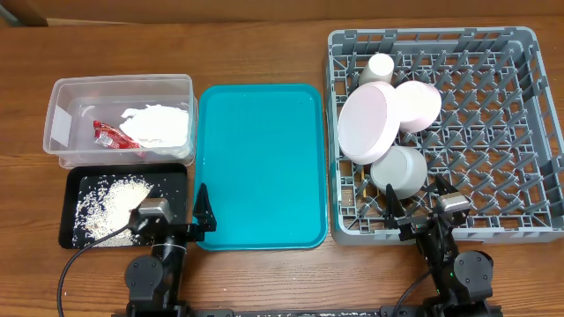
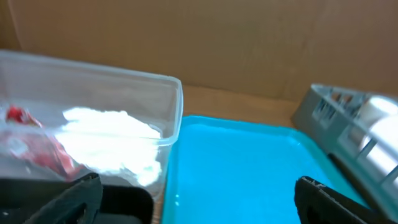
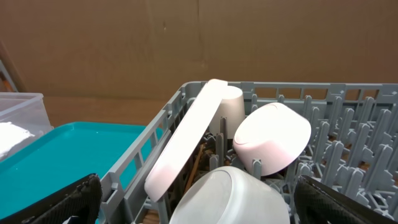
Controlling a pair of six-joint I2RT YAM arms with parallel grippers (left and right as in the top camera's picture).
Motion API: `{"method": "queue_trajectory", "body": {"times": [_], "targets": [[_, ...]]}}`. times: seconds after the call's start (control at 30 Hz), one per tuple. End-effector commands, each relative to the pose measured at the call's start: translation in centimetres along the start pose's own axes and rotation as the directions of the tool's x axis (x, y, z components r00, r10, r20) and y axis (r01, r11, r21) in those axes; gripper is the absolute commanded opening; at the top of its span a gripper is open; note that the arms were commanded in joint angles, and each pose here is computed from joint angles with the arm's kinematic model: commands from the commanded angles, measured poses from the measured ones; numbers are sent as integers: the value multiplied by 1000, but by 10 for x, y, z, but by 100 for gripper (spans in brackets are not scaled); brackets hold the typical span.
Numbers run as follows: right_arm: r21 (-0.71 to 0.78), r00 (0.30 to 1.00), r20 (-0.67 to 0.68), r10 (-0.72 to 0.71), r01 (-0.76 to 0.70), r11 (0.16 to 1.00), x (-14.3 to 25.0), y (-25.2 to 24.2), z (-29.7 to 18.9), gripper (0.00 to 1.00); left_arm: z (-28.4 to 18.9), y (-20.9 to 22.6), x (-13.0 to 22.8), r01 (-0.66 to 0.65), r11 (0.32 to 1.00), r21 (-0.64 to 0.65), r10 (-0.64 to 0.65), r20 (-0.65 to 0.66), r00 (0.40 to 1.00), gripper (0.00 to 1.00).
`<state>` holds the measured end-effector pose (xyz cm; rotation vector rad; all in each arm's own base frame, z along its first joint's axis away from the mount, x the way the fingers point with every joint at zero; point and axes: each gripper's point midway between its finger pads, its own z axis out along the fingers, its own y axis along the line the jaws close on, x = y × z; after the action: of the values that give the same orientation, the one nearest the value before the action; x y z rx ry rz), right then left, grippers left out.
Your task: Sort waste into correct bins and load items into the dishwasher
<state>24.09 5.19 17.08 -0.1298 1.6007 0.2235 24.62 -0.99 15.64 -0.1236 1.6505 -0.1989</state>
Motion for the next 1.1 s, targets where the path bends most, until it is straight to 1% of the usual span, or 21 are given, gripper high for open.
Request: {"method": "queue_trajectory", "body": {"times": [0.0,0.07,1.07], "targets": [[4,1000,7,-7,7,1000,1,-1,0,100,0,0,0,-248,969,-4,248,5,969,100],[3,1000,7,-7,7,1000,1,-1,0,100,0,0,0,-267,964,-8,267,4,964,100],[4,1000,7,-7,7,1000,1,-1,0,100,0,0,0,-266,964,-7,266,4,964,100]]}}
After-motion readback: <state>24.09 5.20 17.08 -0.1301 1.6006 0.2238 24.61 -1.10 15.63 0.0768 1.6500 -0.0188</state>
